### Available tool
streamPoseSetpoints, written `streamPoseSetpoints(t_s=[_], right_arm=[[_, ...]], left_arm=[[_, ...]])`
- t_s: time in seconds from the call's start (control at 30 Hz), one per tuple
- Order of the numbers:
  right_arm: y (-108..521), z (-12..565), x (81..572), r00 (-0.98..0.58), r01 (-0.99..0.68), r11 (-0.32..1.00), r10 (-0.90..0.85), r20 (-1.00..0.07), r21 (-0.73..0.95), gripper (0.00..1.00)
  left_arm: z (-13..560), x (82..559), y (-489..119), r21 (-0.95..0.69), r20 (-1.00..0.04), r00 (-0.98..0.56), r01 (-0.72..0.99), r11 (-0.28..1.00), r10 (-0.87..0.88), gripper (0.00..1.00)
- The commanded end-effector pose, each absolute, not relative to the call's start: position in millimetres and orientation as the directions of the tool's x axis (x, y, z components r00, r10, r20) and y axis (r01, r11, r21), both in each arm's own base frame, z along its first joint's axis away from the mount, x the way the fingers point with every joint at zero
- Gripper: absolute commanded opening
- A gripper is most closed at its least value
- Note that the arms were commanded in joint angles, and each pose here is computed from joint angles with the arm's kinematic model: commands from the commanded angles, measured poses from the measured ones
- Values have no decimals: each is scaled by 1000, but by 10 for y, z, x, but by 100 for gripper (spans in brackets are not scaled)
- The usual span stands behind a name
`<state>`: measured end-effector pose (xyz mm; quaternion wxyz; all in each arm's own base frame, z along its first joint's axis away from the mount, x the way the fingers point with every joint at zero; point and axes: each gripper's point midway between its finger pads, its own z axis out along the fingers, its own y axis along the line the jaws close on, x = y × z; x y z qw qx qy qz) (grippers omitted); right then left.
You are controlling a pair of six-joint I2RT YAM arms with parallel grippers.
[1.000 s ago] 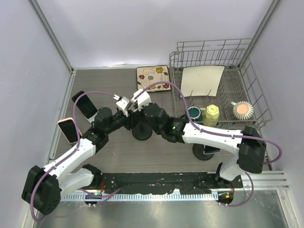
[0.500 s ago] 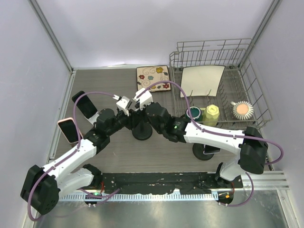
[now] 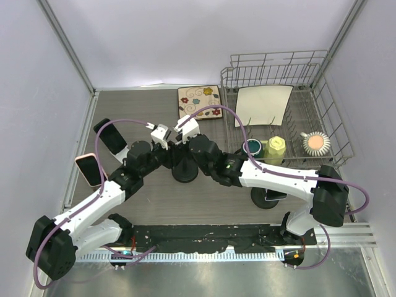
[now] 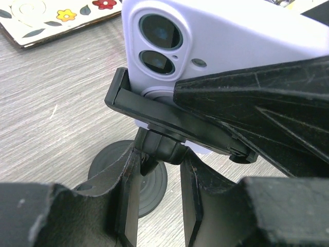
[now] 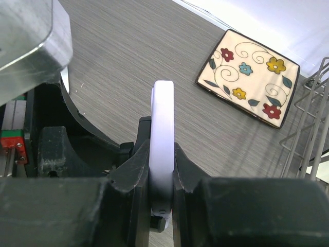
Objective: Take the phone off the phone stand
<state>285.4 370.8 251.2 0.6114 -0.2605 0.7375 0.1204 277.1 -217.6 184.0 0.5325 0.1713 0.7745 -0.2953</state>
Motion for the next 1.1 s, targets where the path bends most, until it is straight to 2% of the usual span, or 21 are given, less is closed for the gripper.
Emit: streamPoseSetpoints(t_s=[0.0,0.37,0.47,0.67,0.83,0.93,1.07], right_arm=[[3410,2866,2800,-110,-463,875,-219,-970,-145,1],[3134,2817,2880,-163,-339,907,-319,-934,-251,1],[2981,2846,2919,-173,-261,924,-330,-928,-280,1],[2821,2876,2960,-206,-122,963,-263,-943,-242,1],[3007,2855,2947,-209,-203,959,-241,-948,-199,1],[3187,2864,2907,-200,-295,944,-212,-957,-148,1],[3361,2925,2861,-183,-383,917,-193,-964,-111,1]], left_arm=[[1754,3167,-1477,-221,-919,-372,216,951,-129,0],[1673,3151,-1438,-286,-888,-414,164,944,-197,0],[1681,3151,-1419,-299,-887,-410,154,942,-214,0],[1760,3106,-1483,-336,-891,-384,199,921,-242,0],[1816,3057,-1565,-339,-900,-371,263,903,-230,0],[1932,2941,-1806,-279,-937,-322,446,850,-139,1],[1982,2774,-2065,-163,-970,-245,631,759,-5,43]])
